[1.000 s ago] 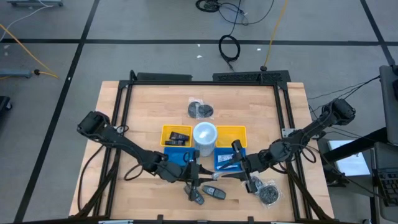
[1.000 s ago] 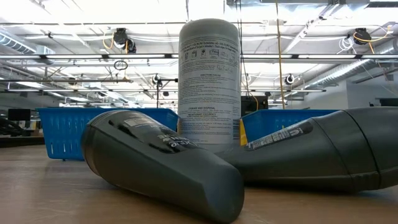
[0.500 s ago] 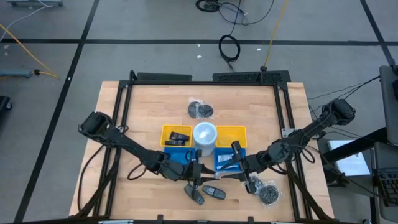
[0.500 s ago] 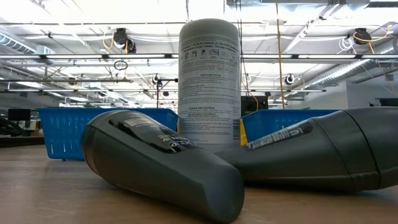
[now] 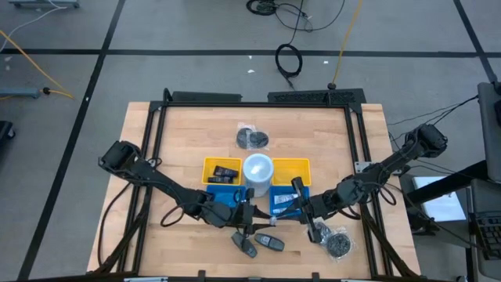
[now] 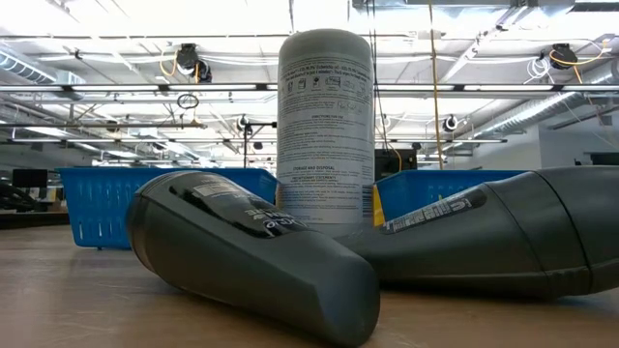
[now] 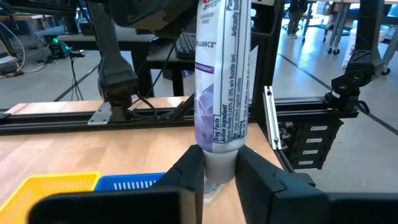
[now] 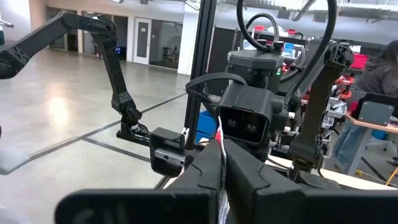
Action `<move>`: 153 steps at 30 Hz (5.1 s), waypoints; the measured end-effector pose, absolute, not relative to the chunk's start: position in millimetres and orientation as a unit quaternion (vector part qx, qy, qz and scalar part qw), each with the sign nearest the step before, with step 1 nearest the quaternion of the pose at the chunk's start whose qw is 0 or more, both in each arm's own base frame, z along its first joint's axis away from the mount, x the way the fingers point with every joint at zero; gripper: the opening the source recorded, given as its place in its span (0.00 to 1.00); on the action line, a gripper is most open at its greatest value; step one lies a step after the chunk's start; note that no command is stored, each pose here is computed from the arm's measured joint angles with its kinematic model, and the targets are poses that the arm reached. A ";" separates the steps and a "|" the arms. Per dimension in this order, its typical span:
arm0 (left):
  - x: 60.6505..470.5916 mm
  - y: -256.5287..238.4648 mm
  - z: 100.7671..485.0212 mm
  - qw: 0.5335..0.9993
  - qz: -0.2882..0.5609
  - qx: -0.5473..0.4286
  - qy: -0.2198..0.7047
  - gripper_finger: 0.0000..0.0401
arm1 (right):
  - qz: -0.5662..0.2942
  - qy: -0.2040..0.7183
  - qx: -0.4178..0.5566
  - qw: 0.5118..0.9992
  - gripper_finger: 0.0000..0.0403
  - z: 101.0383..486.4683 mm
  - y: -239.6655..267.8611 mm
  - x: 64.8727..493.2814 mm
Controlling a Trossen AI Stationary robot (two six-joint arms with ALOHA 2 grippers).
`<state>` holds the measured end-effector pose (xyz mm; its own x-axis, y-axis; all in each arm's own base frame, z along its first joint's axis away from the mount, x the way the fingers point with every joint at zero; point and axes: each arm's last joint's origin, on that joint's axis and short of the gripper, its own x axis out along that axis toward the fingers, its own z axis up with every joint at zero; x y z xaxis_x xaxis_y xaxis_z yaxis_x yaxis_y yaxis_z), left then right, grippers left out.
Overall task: Pick & Place Travel size toiletries
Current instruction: Put the toothpaste into the right blue bin, then put the deodorant into the right yellow bin
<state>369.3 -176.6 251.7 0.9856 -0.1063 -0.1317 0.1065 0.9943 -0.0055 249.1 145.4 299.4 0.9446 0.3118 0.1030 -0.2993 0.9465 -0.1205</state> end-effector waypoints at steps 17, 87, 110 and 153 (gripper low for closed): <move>363.6 -184.5 252.6 0.995 -0.070 0.004 0.075 0.49 | 0.155 -0.035 -0.061 0.985 0.00 294.3 145.5 249.3; 345.9 -197.1 232.5 0.978 -0.065 0.001 0.197 0.52 | -0.084 0.220 0.018 0.972 0.34 206.6 118.7 200.1; 327.0 -202.8 208.4 0.915 -0.175 -0.028 0.362 0.52 | 0.029 0.161 -0.005 0.987 0.36 221.8 142.5 196.1; 329.5 -207.4 146.6 0.877 -0.153 0.079 0.449 0.69 | 0.030 0.159 -0.005 0.987 0.36 222.2 142.8 196.3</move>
